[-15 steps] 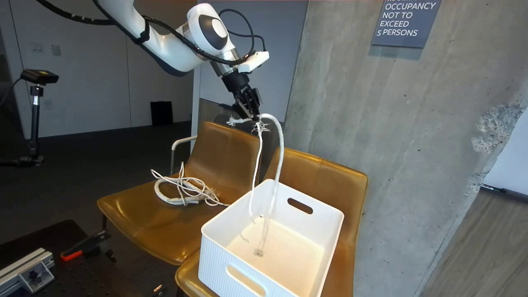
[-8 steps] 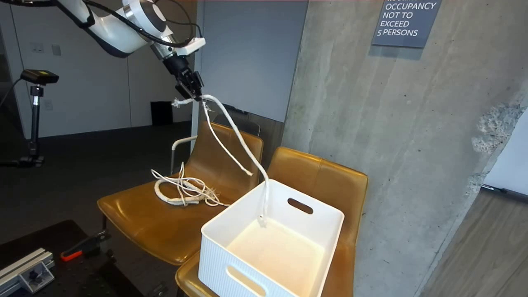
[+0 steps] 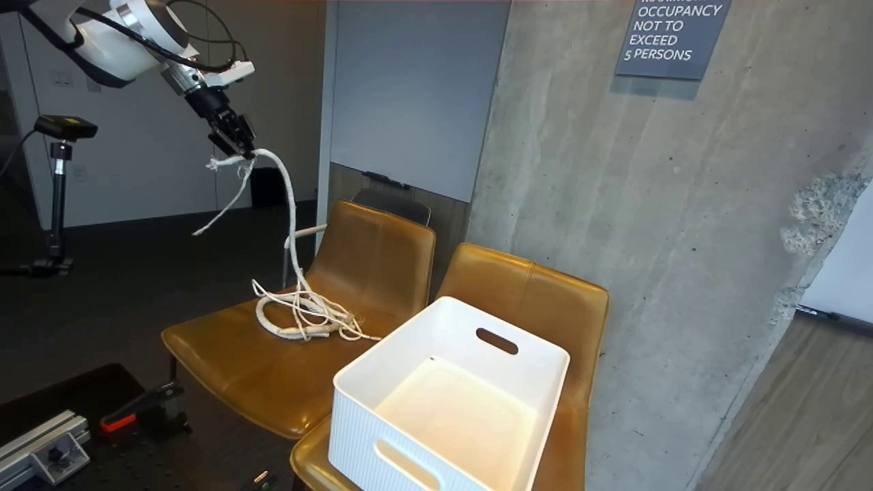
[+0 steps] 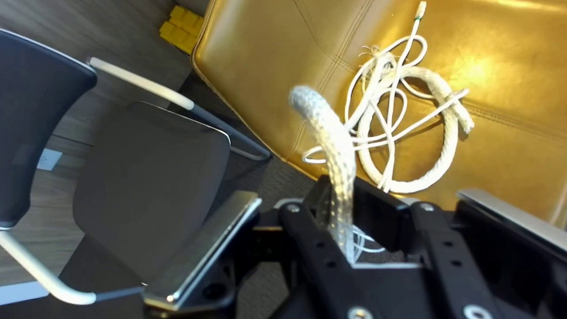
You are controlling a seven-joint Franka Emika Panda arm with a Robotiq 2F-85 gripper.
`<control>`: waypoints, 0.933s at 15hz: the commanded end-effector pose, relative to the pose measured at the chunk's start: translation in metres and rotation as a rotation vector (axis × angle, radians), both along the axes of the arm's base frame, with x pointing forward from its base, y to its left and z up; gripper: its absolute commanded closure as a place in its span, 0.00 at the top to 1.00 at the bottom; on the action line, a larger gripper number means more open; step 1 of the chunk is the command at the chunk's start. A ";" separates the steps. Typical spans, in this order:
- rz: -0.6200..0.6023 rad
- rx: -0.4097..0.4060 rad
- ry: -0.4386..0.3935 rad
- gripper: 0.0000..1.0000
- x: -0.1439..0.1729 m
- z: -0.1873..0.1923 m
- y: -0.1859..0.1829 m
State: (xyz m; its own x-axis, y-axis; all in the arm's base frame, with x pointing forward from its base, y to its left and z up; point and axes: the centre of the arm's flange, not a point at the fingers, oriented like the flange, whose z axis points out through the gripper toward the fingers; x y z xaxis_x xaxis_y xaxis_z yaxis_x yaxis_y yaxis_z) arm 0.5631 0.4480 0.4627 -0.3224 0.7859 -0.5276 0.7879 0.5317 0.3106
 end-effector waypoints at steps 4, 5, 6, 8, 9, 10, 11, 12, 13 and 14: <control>-0.164 -0.019 -0.013 0.04 0.052 0.014 -0.083; -0.193 -0.018 -0.023 0.04 0.057 0.020 -0.101; -0.222 -0.012 -0.027 0.04 0.061 0.027 -0.120; -0.268 -0.007 -0.027 0.04 0.065 0.024 -0.147; -0.283 -0.004 -0.010 0.04 0.065 0.017 -0.160; -0.296 -0.003 0.003 0.04 0.063 0.008 -0.169; -0.309 -0.002 0.024 0.04 0.062 -0.002 -0.179; -0.320 -0.002 0.044 0.04 0.059 -0.012 -0.186; -0.337 -0.004 0.063 0.04 0.058 -0.022 -0.194; -0.351 -0.004 0.079 0.23 0.055 -0.030 -0.200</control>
State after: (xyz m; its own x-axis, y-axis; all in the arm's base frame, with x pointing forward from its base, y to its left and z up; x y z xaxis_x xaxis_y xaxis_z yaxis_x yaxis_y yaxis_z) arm 0.6404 0.2712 0.4500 -0.0862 0.8386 -0.5378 0.9303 0.2610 0.2578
